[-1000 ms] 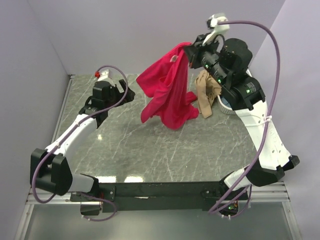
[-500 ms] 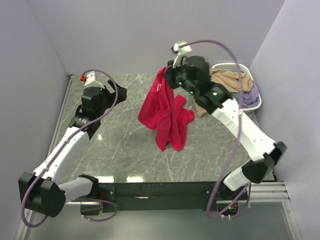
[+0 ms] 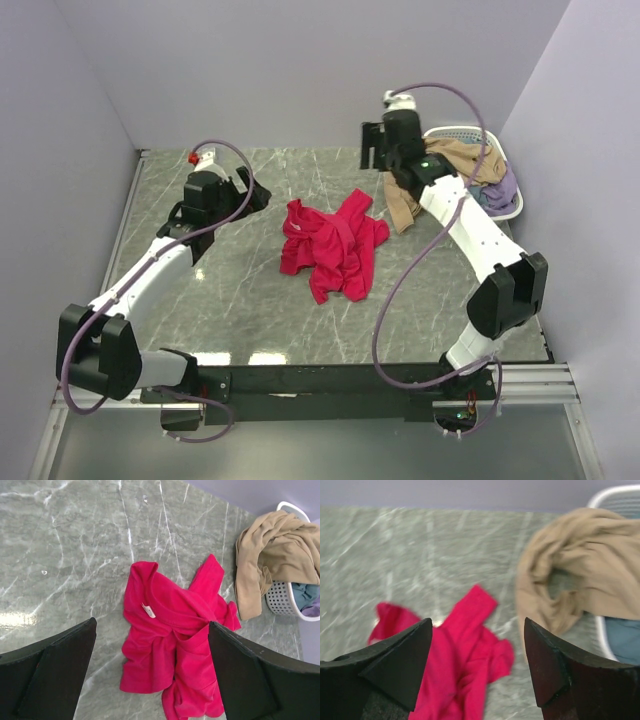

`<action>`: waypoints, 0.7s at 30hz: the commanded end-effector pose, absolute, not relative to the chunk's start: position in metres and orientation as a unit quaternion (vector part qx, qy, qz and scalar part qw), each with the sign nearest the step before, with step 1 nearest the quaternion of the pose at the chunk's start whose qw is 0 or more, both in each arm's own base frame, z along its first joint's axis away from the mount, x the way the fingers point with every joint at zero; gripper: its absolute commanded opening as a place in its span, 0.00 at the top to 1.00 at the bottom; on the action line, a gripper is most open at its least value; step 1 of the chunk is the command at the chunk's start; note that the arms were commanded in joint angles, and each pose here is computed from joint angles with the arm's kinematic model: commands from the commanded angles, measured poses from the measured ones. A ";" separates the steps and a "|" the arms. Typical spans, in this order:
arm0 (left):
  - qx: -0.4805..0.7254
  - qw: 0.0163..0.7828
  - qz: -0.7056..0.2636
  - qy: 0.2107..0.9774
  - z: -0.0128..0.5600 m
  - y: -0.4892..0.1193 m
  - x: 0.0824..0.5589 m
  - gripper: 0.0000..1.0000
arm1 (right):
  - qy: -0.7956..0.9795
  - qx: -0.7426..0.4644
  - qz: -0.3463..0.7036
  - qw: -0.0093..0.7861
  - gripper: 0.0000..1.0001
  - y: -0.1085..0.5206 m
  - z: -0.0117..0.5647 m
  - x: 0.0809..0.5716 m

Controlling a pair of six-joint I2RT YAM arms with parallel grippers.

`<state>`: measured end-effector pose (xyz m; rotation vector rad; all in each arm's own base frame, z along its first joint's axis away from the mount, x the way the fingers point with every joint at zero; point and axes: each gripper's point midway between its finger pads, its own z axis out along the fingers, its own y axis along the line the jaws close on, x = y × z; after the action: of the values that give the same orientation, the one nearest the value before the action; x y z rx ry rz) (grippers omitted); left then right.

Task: Fold and stack the t-shirts
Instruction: Move the tshirt to the center of the board, then flatten the tshirt out

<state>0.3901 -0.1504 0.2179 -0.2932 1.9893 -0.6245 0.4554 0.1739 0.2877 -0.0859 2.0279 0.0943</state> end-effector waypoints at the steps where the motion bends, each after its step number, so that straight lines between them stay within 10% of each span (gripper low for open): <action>1: -0.100 0.515 -0.280 0.804 0.244 -0.161 0.398 0.01 | 0.827 0.018 0.030 0.560 0.19 0.136 0.317 0.476; 21: -0.089 0.514 -0.282 0.805 0.246 -0.163 0.397 0.01 | 0.850 0.111 -0.052 0.512 0.15 0.040 0.264 0.572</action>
<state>0.3973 -0.1580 0.2157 -0.2602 2.0131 -0.6413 0.5562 0.0535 0.2327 0.2100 2.1196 -0.1321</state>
